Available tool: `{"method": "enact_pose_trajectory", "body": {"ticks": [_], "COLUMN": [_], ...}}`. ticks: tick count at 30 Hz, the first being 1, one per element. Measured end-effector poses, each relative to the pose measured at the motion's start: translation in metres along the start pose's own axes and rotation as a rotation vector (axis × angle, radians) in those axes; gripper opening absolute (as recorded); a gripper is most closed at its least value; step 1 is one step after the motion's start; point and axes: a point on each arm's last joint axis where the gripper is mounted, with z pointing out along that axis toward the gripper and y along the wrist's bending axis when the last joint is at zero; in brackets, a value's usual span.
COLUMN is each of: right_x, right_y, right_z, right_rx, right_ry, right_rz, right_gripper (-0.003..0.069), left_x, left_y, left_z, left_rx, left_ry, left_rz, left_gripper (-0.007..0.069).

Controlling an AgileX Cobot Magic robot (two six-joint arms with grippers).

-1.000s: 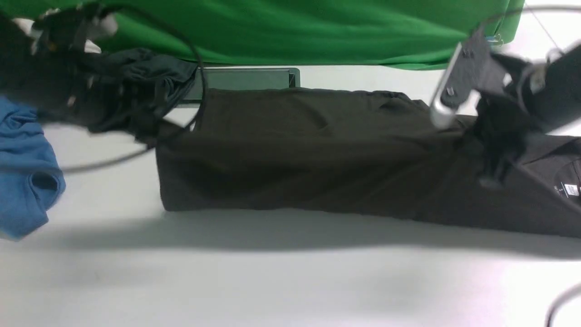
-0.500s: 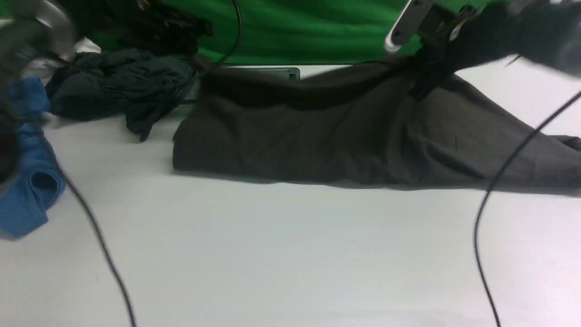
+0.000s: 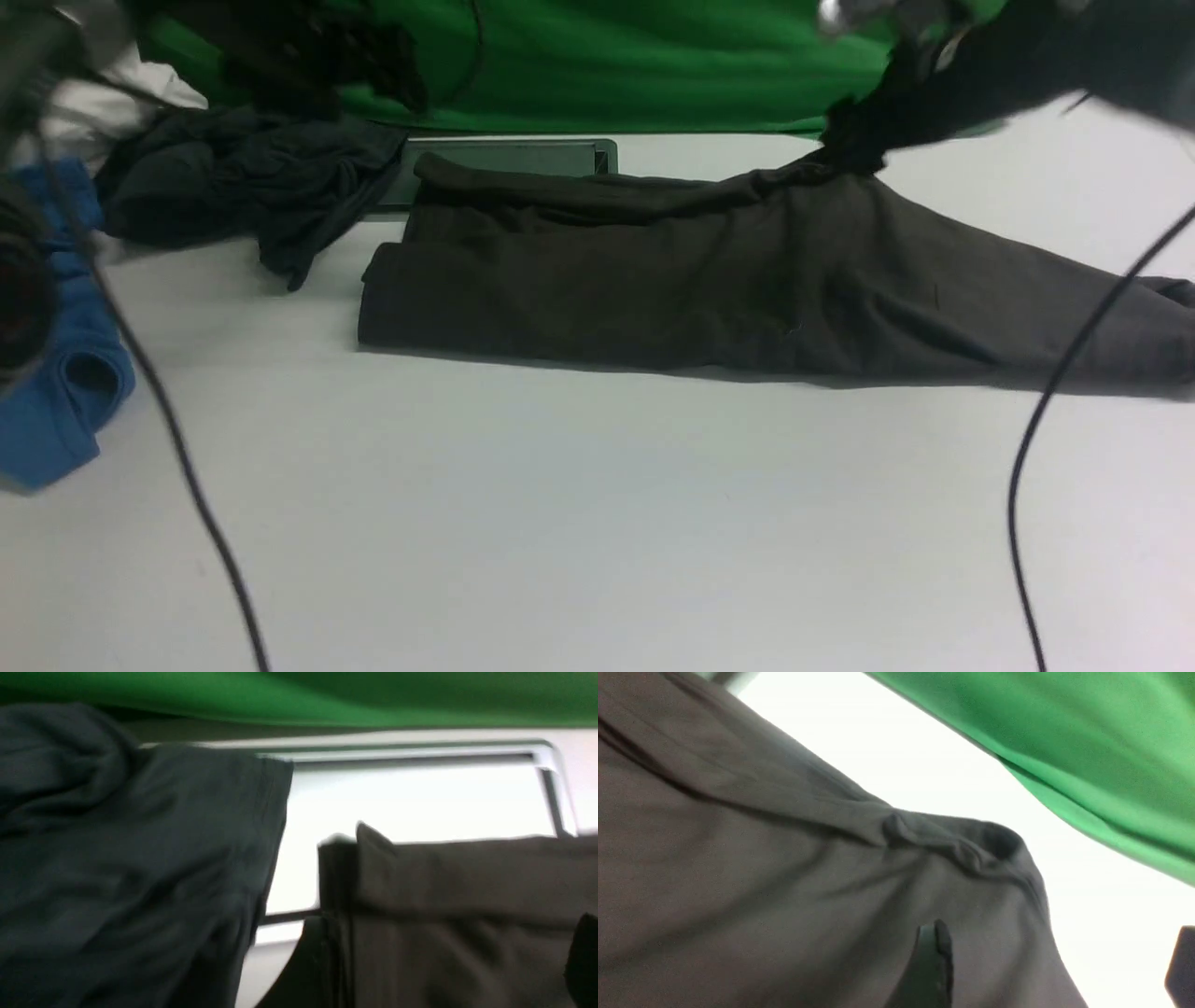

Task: Fold a long-sleeved shirt on a white desktop.
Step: 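Fold the black garment in half by bringing its near edge over to the far edge, then grasp the waist and leg ends of the folded dark trousers and straighten them on the table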

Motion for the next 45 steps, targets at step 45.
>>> {"method": "enact_pose_trajectory", "body": {"ticks": [45], "right_x": [0.058], "right_y": [0.018], "right_z": [-0.132], "right_rx": [-0.014], "right_ry": [0.105], "right_rz": [0.329], "right_gripper": [0.0584], "left_x": [0.154], "left_y": [-0.002], "left_z": [0.072], "left_rx": [0.148], "left_ry": [-0.027], "left_rz": [-0.533], "left_gripper": [0.0583]}}
